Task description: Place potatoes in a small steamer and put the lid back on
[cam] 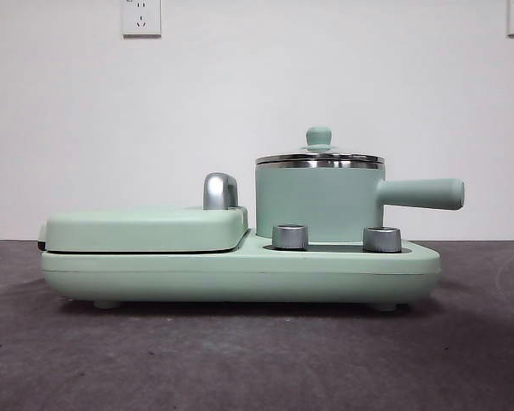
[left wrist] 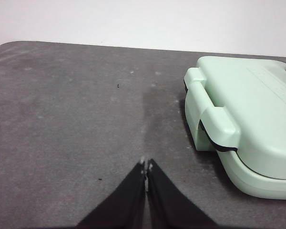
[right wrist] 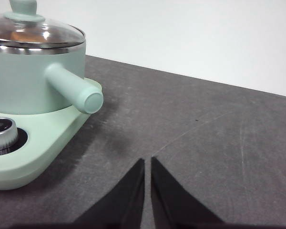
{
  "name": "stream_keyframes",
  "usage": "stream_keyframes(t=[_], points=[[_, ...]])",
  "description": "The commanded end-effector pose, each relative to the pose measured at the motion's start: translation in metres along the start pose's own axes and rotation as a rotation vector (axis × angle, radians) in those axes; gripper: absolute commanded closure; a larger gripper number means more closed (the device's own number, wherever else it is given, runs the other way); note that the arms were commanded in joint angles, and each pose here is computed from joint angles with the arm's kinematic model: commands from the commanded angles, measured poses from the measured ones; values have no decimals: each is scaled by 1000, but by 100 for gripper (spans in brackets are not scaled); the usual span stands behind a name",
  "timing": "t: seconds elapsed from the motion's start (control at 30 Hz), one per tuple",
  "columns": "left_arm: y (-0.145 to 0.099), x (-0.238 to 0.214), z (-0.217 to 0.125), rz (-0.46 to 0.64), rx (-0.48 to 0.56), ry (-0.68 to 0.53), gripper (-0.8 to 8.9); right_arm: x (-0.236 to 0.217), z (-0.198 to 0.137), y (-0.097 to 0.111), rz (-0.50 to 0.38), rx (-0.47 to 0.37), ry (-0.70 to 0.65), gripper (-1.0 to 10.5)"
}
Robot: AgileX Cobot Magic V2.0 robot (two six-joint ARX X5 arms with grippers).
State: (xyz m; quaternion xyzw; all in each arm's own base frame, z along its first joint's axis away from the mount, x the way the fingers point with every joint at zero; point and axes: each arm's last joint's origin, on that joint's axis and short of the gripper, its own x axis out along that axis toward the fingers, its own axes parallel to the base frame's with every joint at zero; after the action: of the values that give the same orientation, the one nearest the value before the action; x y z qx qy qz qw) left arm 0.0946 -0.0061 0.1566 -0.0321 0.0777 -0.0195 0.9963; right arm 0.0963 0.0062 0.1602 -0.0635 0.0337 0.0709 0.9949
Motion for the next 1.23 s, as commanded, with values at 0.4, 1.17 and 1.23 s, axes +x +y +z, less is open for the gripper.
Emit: stream_keyframes(t=[0.4,1.17,1.23], points=[[5,2,-5,50,-4,8,808,0,0,0,-1,11,-7,928],[5,2,-5,50,-4,8,808,0,0,0,-1,11,-8,928],[5,2,-5,50,-4,8,808,0,0,0,-1,11,-8,928]])
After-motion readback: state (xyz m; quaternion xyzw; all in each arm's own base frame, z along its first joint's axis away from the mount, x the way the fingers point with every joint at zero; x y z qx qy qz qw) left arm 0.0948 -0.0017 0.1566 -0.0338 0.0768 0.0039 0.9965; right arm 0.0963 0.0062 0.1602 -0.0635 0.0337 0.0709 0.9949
